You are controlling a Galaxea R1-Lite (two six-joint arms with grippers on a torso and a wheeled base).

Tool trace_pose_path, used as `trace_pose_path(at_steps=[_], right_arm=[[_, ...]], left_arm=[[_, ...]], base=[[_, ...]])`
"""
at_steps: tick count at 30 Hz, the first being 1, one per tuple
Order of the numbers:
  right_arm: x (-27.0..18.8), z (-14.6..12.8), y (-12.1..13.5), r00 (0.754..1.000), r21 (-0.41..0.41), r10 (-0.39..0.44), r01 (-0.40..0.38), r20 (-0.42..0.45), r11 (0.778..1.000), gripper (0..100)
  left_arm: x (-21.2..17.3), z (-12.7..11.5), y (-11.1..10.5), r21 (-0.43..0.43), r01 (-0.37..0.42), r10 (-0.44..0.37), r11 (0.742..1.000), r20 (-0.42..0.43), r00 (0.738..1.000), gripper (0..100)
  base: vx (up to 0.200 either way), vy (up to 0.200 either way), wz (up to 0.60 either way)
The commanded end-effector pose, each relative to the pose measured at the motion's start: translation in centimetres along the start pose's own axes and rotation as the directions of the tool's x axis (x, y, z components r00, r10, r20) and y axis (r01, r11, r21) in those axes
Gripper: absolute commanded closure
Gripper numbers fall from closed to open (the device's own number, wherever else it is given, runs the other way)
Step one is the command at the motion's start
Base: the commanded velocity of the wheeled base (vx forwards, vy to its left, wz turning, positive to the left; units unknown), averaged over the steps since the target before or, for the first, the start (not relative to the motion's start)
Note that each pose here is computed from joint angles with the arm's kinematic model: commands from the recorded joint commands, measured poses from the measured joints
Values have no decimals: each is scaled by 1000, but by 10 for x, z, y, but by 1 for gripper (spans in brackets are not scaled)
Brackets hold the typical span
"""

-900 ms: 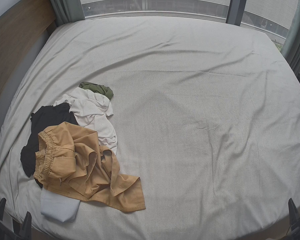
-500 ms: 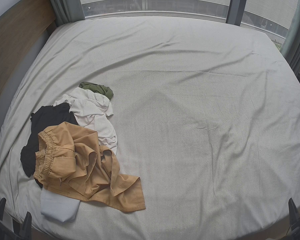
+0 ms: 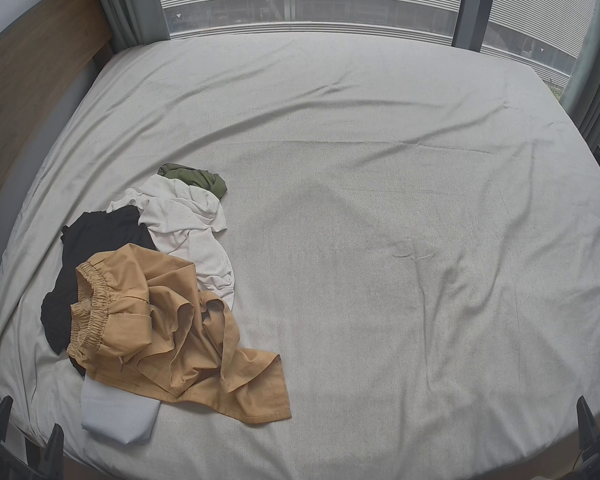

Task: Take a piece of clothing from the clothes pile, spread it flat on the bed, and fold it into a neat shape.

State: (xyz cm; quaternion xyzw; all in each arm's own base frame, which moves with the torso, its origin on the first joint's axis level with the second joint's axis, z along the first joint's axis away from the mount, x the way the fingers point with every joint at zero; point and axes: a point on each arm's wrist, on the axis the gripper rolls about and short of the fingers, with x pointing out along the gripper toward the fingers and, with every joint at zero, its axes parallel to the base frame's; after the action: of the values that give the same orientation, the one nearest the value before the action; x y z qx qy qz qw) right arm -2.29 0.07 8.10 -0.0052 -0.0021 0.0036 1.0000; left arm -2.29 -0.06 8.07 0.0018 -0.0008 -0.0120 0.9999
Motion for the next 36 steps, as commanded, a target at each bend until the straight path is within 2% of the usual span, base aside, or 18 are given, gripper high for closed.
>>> trace_pose_path(at_steps=[1,4,6,7,8,9,11,15,16,19,21,22,26,27,28,29,33,36], right_arm=[[1,-5,0,1000,1,4,-4,-7,1000,0],[0,-5,0,1000,6,5,-5,-3,1000,0],[-1,5,0,997,5,14,-14,74,1000,0],[-5,25,0,985,2,17,-18,173,1000,0],[-5,28,0,983,1,17,-18,185,1000,0],[-6,59,0,973,0,20,-21,231,1000,0],[0,72,0,980,0,37,-38,194,999,0],[8,67,1,988,7,105,-106,110,994,0],[19,63,1,987,54,162,-163,22,985,0],[26,66,2,979,118,202,-199,-11,973,0],[37,75,3,967,175,251,-242,-30,954,0],[37,75,3,967,175,251,-242,-30,954,0],[63,95,7,945,286,320,-288,-72,914,0],[64,96,7,943,290,326,-293,-72,911,0],[72,102,9,930,320,359,-320,-72,892,0],[72,102,9,930,320,359,-320,-72,892,0],[95,110,18,882,344,460,-402,-103,849,0],[108,106,31,815,365,557,-476,-157,800,0]], left_arm=[[0,-5,0,-1,1,-1,1000,-1,1000,0],[0,-5,0,-1,1,-1,1000,-1,1000,0],[0,-5,0,-2,1,-1,1000,-1,1000,0],[0,-5,0,-2,1,-1,1000,-1,1000,0],[0,-5,0,-2,1,-1,1000,-1,1000,0],[0,-5,0,-2,1,-1,1000,-1,1000,0],[0,-5,0,-1,1,-1,1000,-1,1000,0],[0,-5,0,-2,1,-1,1000,-1,1000,0],[0,-5,0,-1,1,-1,1000,-1,1000,0],[0,-5,0,-1,1,-1,1000,-1,1000,0],[0,-5,0,-1,1,-1,1000,-1,1000,0],[0,-5,0,-1,1,-1,1000,-1,1000,0],[0,-5,0,-1,1,-1,1000,-1,1000,0],[0,-5,0,-1,1,-1,1000,-1,1000,0],[0,-5,0,-2,1,-1,1000,-1,1000,0],[0,-5,0,-2,1,-1,1000,-1,1000,0],[0,-5,0,-2,1,-1,1000,-1,1000,0],[0,-5,0,-2,1,-1,1000,-1,1000,0]], base=[[0,0,0],[0,0,0],[0,0,0],[0,0,0],[0,0,0],[0,0,0],[0,0,0],[0,0,0],[0,0,0],[0,0,0],[0,0,0],[0,0,0],[0,0,0],[0,0,0],[0,0,0],[0,0,0],[0,0,0],[0,0,0]])
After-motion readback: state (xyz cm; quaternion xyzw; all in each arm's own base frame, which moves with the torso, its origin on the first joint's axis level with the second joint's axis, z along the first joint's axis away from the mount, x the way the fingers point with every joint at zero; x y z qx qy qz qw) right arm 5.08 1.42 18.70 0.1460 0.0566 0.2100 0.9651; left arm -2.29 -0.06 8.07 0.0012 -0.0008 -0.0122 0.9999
